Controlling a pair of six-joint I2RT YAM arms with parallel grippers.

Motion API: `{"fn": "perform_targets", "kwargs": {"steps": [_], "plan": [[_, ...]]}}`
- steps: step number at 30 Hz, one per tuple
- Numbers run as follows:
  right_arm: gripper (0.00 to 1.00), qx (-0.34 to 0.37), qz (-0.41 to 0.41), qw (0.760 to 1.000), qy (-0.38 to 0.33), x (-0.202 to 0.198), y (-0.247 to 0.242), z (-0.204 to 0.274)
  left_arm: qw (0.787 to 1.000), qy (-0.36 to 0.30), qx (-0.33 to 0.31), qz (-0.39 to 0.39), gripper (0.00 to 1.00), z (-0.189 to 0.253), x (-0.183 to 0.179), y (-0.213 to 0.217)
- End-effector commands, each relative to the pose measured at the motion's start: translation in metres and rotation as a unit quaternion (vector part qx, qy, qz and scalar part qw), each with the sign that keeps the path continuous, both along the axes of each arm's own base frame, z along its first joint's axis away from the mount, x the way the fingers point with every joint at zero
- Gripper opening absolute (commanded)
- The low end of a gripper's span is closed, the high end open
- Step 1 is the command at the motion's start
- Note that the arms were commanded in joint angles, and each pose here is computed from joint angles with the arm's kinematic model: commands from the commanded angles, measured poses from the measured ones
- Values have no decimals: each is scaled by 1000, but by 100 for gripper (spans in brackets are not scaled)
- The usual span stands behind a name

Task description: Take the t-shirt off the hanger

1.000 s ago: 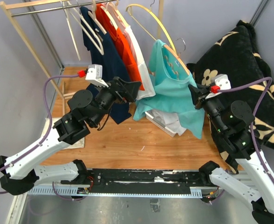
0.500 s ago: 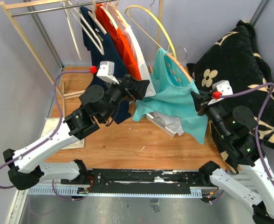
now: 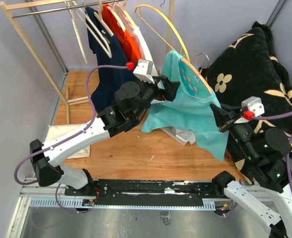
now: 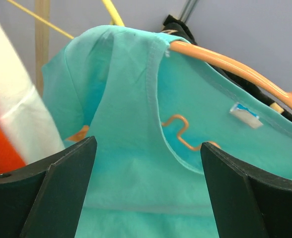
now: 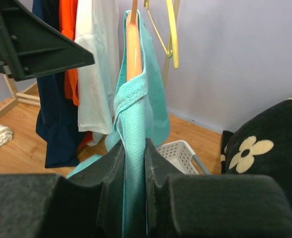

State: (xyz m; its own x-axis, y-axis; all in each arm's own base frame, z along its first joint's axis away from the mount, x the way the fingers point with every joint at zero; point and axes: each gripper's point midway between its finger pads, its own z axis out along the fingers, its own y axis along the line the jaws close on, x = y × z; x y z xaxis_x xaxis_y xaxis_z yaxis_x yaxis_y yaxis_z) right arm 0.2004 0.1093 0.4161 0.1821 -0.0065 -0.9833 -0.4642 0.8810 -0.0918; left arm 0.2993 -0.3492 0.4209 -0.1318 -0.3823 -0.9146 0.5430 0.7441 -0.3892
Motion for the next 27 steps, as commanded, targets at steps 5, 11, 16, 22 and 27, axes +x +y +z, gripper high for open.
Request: {"fn": "perform_targets", "kwargs": {"steps": [5, 11, 16, 22, 27], "plan": [[1, 42, 26, 998, -49, -27, -6, 31, 997, -68, -29, 9, 89, 44, 17, -16], [1, 50, 28, 997, -54, -34, -10, 35, 996, -82, -24, 20, 85, 52, 29, -26], [1, 54, 33, 996, -56, -37, -10, 38, 997, -78, -12, 25, 68, 44, 38, -35], [1, 55, 30, 996, -57, -37, -11, 39, 997, -80, -2, 21, 34, 37, 40, -41], [1, 59, 23, 996, -57, -33, -11, 38, 994, -108, 13, -6, 3, 48, 32, -46]]}}
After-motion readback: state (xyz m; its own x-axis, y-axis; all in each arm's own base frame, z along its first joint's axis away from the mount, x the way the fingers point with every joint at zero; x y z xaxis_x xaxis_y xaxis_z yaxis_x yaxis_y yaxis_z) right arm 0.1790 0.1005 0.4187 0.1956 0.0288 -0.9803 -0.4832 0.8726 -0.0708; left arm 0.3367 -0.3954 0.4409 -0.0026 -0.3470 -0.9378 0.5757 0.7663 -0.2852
